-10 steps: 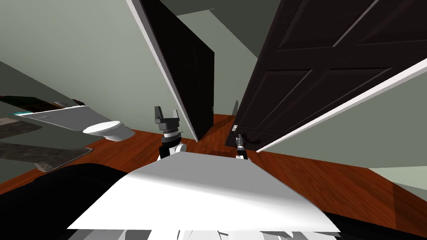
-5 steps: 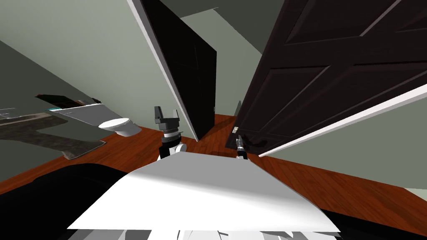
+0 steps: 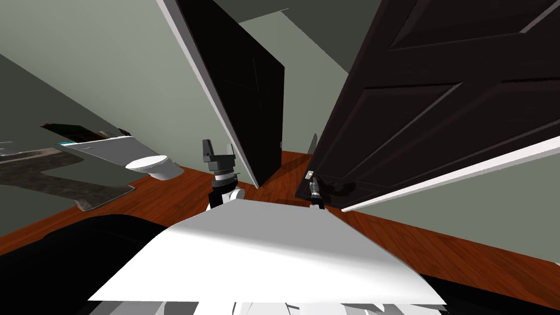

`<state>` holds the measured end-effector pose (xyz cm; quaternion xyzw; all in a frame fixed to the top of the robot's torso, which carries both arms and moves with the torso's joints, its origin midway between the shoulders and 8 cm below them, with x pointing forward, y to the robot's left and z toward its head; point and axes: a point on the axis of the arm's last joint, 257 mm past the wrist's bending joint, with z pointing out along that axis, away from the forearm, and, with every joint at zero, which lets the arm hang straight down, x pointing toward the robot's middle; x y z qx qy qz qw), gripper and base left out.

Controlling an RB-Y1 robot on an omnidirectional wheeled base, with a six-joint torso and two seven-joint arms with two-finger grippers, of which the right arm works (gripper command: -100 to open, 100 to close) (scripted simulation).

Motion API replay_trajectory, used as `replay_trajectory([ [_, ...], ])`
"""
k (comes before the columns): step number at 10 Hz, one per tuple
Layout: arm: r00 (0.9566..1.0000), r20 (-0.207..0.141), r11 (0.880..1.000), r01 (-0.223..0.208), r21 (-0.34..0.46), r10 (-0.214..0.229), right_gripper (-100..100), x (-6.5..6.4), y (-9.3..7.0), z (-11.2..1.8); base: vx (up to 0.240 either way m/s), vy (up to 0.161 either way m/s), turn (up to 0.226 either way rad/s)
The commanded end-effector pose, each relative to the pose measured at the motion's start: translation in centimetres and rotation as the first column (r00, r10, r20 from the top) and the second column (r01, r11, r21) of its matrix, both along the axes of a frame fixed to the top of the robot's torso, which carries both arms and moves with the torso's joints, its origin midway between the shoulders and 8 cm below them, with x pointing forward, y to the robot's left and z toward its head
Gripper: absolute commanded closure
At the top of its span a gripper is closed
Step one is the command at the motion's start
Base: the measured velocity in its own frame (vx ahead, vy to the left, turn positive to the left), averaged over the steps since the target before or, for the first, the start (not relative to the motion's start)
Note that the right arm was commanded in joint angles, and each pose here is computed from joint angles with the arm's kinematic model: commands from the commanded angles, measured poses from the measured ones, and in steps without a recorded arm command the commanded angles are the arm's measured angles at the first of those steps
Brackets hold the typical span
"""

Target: Push the door open

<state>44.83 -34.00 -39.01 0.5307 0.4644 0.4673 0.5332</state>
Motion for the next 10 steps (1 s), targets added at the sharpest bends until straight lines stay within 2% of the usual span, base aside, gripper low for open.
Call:
replay_trajectory([
  [1,1.0,0.0,1.0,0.005,0.001,-0.005,-100,0.04,-0.1,-0.04,0.203,-0.03,0.031],
  [6,0.9999,-0.002,1.0,0.012,0.003,-0.012,-100,0.05,-0.18,-0.17,0.157,-0.034,0.02],
  [7,0.9999,-0.002,1.0,0.012,0.003,-0.012,100,0.05,-0.18,-0.17,-0.014,0.005,0.001],
  [10,0.9999,-0.002,1.0,0.012,0.003,-0.012,100,0.05,-0.18,-0.17,-0.015,0.003,0.001],
])
